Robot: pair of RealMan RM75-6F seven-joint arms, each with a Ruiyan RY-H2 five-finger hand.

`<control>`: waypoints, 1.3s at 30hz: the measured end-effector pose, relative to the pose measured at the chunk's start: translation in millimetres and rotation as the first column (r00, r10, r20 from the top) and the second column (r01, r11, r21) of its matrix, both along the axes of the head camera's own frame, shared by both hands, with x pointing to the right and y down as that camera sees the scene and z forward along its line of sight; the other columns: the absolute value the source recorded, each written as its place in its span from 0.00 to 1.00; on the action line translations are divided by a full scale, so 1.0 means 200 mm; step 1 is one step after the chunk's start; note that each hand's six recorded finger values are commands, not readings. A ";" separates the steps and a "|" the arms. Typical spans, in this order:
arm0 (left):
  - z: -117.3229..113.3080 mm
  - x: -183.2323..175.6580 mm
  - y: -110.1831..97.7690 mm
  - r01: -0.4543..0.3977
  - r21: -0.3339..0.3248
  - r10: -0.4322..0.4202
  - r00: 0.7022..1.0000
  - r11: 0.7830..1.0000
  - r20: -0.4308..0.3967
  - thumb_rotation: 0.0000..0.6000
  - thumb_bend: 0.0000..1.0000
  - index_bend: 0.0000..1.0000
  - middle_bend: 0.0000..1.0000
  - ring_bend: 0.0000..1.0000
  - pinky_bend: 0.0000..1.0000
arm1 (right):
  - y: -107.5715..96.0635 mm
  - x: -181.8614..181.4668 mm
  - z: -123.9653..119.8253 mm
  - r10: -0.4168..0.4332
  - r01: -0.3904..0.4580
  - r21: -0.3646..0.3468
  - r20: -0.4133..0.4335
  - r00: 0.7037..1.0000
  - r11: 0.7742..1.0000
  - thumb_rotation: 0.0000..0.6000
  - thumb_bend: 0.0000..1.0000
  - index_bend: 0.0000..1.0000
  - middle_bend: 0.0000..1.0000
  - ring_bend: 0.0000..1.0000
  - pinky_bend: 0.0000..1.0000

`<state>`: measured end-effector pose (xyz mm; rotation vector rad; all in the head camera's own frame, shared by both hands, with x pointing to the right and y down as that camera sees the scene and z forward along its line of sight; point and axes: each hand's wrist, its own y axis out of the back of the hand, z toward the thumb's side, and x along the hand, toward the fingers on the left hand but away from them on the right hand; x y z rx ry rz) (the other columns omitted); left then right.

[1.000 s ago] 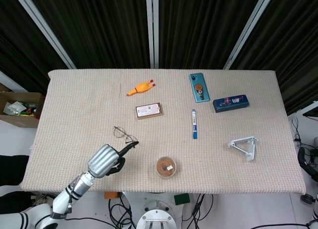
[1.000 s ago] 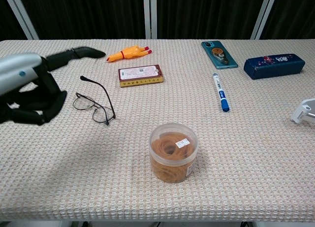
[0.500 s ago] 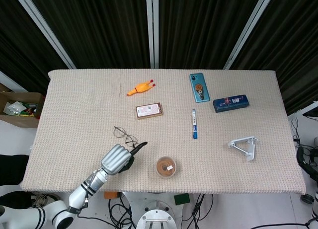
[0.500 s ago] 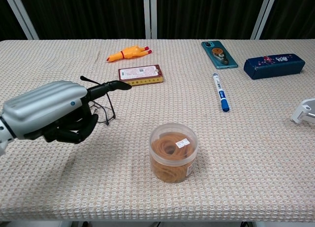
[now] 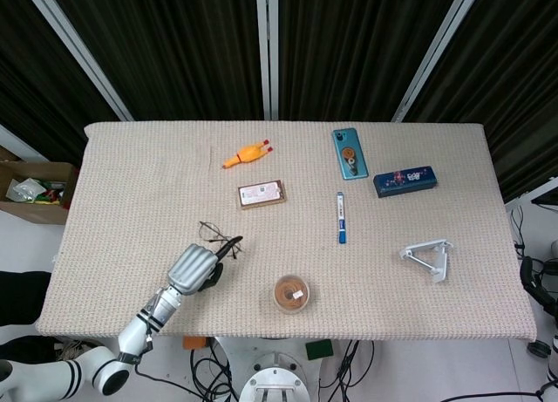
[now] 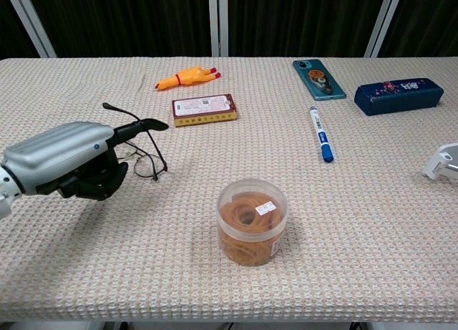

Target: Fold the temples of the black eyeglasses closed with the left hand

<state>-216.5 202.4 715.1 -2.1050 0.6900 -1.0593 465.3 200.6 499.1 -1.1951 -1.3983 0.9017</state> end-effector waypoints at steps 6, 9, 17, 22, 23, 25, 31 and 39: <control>0.09 -0.10 -0.03 0.049 -0.088 -0.048 0.999 0.995 0.015 1.00 0.68 0.06 0.98 0.94 0.96 | 0.00 -0.01 0.00 -0.009 0.009 -0.004 -0.004 1.000 1.000 1.00 0.44 0.00 0.00 0.00 0.00; 0.13 -0.14 -0.02 0.071 -0.156 -0.069 0.997 0.985 0.019 1.00 0.68 0.06 0.98 0.94 0.96 | -0.01 -0.02 0.01 -0.010 0.010 -0.009 -0.003 1.000 1.000 1.00 0.44 0.00 0.00 0.00 0.00; 0.19 -0.19 -0.03 0.098 -0.274 -0.099 0.995 0.957 0.012 1.00 0.69 0.06 0.98 0.94 0.96 | -0.01 -0.03 0.01 -0.013 0.013 -0.013 -0.007 1.000 1.000 1.00 0.44 0.00 0.00 0.00 0.00; 0.19 -0.19 -0.04 0.097 -0.288 -0.099 0.995 0.953 0.008 1.00 0.69 0.06 0.98 0.94 0.96 | -0.01 -0.03 0.02 -0.013 0.012 -0.019 -0.007 1.000 1.000 1.00 0.44 0.00 0.00 0.00 0.00; 0.19 -0.19 -0.04 0.097 -0.292 -0.099 0.995 0.952 0.007 1.00 0.69 0.06 0.98 0.94 0.96 | -0.01 -0.03 0.02 -0.011 0.011 -0.021 -0.008 1.000 1.000 1.00 0.44 0.00 0.00 0.00 0.00; 0.19 -0.18 -0.04 0.096 -0.306 -0.100 0.995 0.947 0.003 1.00 0.69 0.06 0.98 0.94 0.96 | -0.01 -0.03 0.02 -0.010 0.010 -0.022 -0.006 1.000 1.000 1.00 0.44 0.00 0.00 0.00 0.00; 0.19 -0.18 -0.05 0.100 -0.331 -0.109 0.994 0.938 -0.009 1.00 0.69 0.06 0.98 0.94 0.96 | 0.00 -0.02 0.02 -0.006 0.006 -0.021 -0.007 1.000 1.000 1.00 0.44 0.00 0.00 0.00 0.00; 0.06 -0.16 -0.11 0.108 -0.249 -0.133 0.987 0.963 -0.088 1.00 0.69 0.06 0.98 0.94 0.96 | 0.00 -0.01 0.01 -0.002 0.001 -0.016 -0.008 1.000 1.000 1.00 0.44 0.00 0.00 0.00 0.00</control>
